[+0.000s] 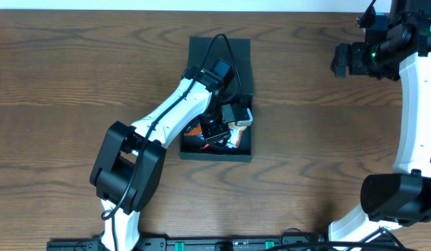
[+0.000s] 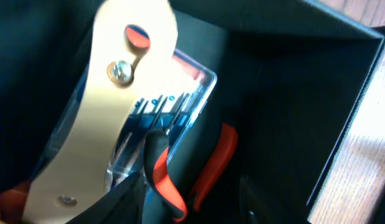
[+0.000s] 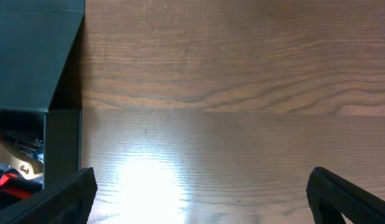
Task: Pack container
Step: 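Carry the pliers into the box and open the left gripper, then move both grippers to the box lid's far edges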
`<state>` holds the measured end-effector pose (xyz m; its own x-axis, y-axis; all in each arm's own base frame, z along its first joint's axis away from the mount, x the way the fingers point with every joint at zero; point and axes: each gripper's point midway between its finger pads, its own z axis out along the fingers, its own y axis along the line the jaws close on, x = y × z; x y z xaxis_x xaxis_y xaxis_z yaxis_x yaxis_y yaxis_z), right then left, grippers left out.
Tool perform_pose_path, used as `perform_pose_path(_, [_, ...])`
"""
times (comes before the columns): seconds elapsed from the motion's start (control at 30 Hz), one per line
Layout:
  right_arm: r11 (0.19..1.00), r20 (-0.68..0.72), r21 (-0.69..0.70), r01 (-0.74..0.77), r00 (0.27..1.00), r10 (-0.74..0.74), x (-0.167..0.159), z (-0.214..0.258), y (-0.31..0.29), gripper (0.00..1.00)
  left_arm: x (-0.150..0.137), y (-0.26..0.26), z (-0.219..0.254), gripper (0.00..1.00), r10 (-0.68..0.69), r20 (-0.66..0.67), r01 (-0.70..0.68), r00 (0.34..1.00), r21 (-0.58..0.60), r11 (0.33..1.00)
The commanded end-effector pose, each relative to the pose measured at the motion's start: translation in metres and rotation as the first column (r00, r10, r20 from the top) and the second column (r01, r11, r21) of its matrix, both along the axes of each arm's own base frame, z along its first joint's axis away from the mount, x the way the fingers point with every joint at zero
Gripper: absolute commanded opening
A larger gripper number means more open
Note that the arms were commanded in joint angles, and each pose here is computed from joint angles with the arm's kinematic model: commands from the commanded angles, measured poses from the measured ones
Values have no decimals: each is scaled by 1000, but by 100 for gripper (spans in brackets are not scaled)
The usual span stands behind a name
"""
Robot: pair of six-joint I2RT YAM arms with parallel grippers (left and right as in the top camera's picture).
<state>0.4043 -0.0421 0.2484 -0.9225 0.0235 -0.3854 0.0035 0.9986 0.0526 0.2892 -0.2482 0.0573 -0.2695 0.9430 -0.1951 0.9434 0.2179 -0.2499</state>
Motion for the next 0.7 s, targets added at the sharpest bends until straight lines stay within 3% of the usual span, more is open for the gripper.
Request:
perform_pose_path(0.0, [1000,3,-5,-5,1000,5,2,-2,-1,99,14,8,21,48,76,80,-81,994,57,995])
perform_pose_path(0.1, [1000,26,1,-8,1000,8,8,0,-1,97,31,20,46,48,158,182,-177,971,92,980])
perform_pose_path(0.17, [999,44,25,-20,999,19,11,2,4,85,44,27,68,48,246,250,-273,936,77,959])
perform_pose_path(0.23, [998,59,52,-30,998,26,14,4,9,56,54,33,93,48,326,294,-348,899,25,937])
perform_pose_path(0.3, [996,71,89,-16,997,10,16,7,14,11,66,42,120,47,420,326,-430,847,-45,902])
perform_pose_path(0.33, [992,81,122,-14,997,5,18,9,18,1,72,48,131,46,473,333,-477,815,-78,876])
perform_pose_path(0.37, [987,94,158,-25,995,10,20,12,24,1,78,56,144,39,542,334,-535,771,-120,836])
perform_pose_path(0.43, [968,123,247,-47,992,17,25,19,39,1,90,71,165,13,664,291,-628,688,-218,747])
perform_pose_path(0.5, [943,144,328,-64,989,17,29,26,52,1,98,82,178,6,739,204,-679,642,-294,672])
perform_pose_path(0.67, [906,162,407,-117,985,55,35,29,78,1,121,115,183,6,857,-57,-807,512,-374,457])
